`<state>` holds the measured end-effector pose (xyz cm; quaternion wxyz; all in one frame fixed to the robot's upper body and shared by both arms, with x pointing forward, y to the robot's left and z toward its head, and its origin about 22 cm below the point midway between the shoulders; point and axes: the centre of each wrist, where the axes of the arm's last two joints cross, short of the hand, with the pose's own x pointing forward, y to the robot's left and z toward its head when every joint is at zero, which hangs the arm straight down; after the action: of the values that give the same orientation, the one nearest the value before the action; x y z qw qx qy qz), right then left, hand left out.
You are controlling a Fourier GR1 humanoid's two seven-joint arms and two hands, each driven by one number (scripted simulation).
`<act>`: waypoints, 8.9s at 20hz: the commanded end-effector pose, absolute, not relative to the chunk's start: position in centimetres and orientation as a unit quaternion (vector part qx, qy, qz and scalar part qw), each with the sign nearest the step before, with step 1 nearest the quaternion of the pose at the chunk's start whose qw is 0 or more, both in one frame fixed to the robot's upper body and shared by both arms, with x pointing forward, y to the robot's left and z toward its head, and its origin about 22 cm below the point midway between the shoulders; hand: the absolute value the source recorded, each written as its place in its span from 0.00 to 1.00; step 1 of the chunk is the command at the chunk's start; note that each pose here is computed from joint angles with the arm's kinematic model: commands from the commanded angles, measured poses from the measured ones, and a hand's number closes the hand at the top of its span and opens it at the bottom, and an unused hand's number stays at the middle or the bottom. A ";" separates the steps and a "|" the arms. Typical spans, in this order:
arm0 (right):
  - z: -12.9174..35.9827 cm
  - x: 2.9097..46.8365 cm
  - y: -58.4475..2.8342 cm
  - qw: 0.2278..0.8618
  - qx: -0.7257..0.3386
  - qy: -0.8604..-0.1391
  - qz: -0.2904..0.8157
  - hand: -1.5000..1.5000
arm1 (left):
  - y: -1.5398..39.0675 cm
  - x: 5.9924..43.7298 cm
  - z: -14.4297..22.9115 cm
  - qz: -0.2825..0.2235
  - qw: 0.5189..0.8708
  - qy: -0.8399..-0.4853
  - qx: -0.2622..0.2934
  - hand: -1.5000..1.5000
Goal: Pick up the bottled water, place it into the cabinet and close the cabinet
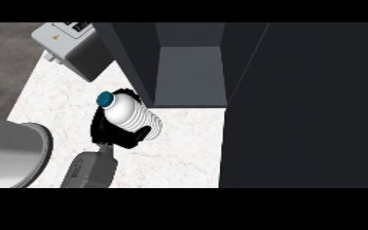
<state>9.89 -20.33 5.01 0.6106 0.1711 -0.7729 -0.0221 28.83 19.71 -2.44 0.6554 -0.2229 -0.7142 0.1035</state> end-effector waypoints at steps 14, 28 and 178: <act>4.4 11.0 -21.0 0.609 0.178 -0.773 -0.015 0.00 | 9.9 36.1 6.6 0.024 0.633 -0.765 -0.112 1.00; 4.4 12.1 -20.0 0.604 0.203 -0.770 -0.014 0.00 | 8.5 37.9 7.9 0.016 0.640 -0.768 0.025 1.00; 16.8 33.3 -10.7 0.632 0.318 -0.690 0.156 1.00 | 37.5 1.7 11.2 0.106 0.518 -0.838 -0.135 0.00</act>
<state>30.87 -9.93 16.25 0.6245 0.3131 -0.6981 0.1569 2.33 36.65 10.83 0.5248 -0.1348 -0.8338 0.1055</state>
